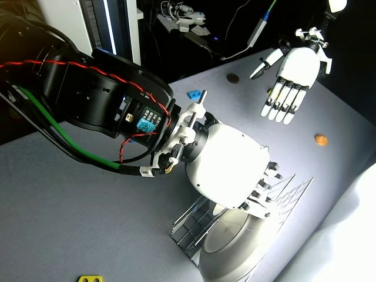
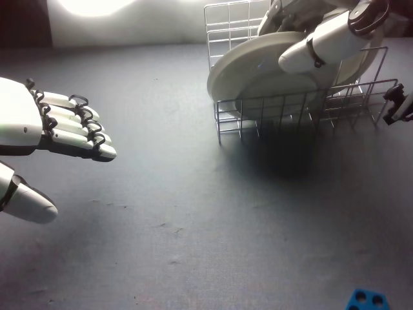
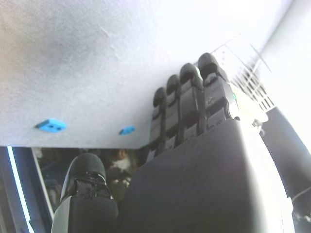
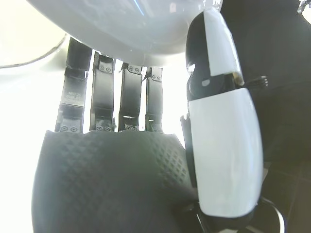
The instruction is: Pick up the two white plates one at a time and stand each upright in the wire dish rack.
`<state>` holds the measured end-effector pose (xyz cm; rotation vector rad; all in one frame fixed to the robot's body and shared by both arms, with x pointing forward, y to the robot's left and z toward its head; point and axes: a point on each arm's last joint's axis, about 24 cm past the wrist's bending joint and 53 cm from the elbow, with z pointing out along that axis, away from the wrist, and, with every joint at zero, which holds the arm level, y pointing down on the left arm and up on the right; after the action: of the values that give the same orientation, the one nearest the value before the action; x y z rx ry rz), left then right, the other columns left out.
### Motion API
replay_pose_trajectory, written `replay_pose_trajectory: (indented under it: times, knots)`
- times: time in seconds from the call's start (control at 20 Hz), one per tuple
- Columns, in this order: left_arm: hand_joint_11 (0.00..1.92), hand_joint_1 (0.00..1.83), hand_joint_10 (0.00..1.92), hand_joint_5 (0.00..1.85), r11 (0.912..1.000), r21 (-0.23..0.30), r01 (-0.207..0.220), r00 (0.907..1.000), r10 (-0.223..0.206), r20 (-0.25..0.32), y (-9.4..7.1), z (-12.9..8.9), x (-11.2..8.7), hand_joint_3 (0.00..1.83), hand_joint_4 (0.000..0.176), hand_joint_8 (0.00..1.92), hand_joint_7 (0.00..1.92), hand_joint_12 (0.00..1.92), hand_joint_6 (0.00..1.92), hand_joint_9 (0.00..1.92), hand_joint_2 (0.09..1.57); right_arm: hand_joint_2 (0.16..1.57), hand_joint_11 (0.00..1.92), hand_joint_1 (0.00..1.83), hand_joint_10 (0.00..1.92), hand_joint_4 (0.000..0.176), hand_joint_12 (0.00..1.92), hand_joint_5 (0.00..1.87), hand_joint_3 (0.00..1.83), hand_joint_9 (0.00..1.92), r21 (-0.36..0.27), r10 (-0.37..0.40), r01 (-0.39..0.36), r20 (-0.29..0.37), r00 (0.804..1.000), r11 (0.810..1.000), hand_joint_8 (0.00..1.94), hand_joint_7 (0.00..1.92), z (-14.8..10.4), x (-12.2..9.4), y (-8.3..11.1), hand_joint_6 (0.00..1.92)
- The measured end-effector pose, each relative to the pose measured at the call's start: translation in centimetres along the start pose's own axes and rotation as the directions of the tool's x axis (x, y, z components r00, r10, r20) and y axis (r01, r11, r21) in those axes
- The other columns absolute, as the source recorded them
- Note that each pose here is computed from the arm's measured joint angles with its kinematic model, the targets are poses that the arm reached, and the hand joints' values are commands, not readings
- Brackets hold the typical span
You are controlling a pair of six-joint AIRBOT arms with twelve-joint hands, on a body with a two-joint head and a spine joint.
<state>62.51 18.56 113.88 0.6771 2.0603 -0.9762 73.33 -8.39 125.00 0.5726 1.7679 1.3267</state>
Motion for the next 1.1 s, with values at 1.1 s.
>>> replay_pose_trajectory:
  times: [1.1]
  knots:
    - [0.0, 0.0, 0.0, 0.15, 0.9998, 0.017, -0.004, 1.0, 0.004, 0.003, -0.5, 0.0, -0.2, 0.0, 0.0, 0.0, 0.16, 0.26, 0.0, 0.13, 1.16, 1.05, 0.0, 1.02, 0.73, 0.0, 0.71, 0.0, 0.0, 0.01, -0.104, -0.099, 0.098, -0.012, 0.995, 0.99, 0.69, 0.07, -1.0, 1.7, 4.7, 0.63]
